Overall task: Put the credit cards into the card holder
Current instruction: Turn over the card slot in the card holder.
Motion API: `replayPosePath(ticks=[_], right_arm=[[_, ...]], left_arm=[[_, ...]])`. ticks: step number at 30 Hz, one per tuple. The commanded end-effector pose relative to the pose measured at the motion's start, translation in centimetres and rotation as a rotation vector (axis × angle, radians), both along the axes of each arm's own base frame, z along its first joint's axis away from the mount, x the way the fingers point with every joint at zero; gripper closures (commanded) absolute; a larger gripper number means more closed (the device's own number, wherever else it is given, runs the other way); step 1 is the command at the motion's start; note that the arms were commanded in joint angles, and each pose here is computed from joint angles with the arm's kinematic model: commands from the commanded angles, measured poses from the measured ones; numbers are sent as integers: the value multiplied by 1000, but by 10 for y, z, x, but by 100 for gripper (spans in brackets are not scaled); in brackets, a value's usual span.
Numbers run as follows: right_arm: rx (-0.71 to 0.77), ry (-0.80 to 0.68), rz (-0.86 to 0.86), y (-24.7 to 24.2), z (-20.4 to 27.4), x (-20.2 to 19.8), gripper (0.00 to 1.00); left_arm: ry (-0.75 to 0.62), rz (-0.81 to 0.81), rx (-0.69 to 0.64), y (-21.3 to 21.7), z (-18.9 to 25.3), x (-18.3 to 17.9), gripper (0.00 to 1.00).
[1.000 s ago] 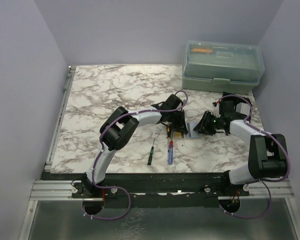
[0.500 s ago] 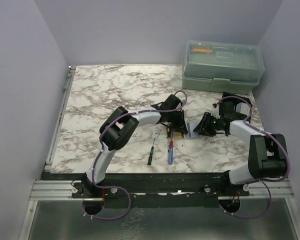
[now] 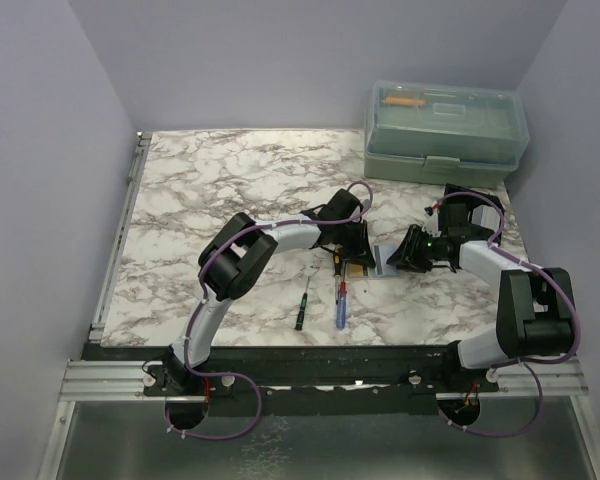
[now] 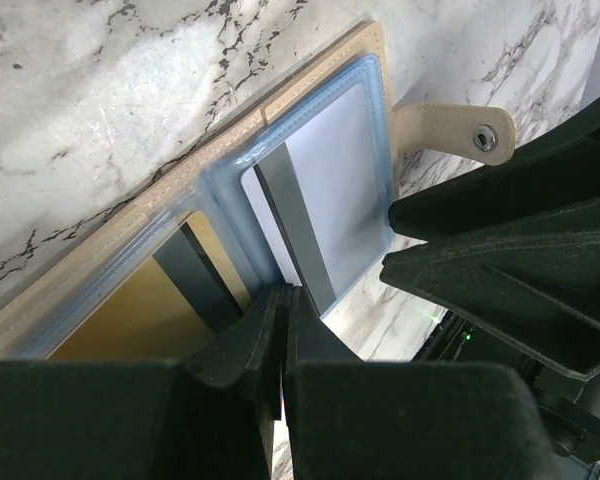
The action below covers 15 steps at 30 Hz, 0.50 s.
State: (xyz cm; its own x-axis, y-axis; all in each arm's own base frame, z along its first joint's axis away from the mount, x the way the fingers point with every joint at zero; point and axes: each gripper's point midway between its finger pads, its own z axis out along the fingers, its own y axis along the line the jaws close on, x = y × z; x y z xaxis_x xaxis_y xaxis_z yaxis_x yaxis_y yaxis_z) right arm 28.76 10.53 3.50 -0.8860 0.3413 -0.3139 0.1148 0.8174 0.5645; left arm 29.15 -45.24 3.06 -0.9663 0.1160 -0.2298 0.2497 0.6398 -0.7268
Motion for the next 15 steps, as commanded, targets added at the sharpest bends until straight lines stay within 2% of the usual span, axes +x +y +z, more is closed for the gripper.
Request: replayPosePath(ticks=[1, 9, 15], right_arm=[[40, 1, 22, 5, 2, -3, 62], [95, 14, 26, 13, 3, -7, 62], [-31, 50, -48, -8, -10, -8, 58]], left_arm=[[45, 21, 108, 20, -40, -7, 98], [48, 15, 102, 18, -41, -8, 98], [54, 19, 114, 21, -45, -10, 98]])
